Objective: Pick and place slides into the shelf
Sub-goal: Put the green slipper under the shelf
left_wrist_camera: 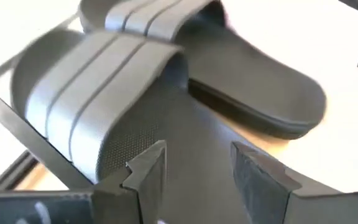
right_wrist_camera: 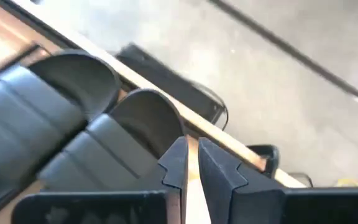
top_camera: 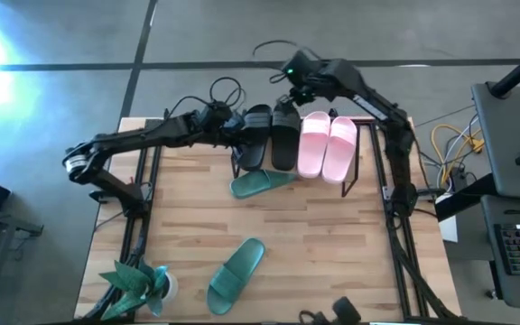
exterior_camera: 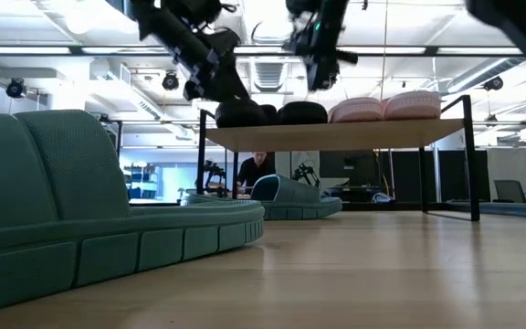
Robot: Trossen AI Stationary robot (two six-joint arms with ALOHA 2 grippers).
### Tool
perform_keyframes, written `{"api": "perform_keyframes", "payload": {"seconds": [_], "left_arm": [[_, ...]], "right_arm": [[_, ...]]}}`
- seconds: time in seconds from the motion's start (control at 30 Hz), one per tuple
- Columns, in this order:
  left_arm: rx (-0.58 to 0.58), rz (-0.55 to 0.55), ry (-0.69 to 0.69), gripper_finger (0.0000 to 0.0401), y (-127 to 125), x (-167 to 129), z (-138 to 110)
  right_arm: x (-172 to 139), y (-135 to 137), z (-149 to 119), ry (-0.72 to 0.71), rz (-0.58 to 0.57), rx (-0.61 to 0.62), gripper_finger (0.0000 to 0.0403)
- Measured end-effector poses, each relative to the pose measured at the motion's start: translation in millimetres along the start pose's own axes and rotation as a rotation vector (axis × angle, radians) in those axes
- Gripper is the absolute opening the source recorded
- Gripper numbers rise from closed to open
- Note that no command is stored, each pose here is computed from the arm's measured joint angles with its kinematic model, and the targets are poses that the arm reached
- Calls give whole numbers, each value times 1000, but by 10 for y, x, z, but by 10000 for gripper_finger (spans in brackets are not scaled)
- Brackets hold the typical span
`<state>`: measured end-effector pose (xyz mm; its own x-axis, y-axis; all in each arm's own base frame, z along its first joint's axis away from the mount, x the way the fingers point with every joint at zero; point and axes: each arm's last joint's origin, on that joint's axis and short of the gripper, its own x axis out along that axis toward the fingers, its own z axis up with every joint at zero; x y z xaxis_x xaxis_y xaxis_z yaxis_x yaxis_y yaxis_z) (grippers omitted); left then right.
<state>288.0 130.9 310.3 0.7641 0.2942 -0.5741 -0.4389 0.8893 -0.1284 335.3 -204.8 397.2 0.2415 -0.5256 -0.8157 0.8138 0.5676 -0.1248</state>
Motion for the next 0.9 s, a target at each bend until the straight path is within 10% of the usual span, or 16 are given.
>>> {"api": "perform_keyframes", "payload": {"seconds": [0.37, 0.9], "left_arm": [[458, -272, 115, 164, -468, -552, -534], [-30, -569, 514, 163, -929, -700, -1600]], "right_arm": [[-1026, 423, -546, -69, 96, -278, 31], [-771, 1422, -1519, 321, 371, -483, 31]]}}
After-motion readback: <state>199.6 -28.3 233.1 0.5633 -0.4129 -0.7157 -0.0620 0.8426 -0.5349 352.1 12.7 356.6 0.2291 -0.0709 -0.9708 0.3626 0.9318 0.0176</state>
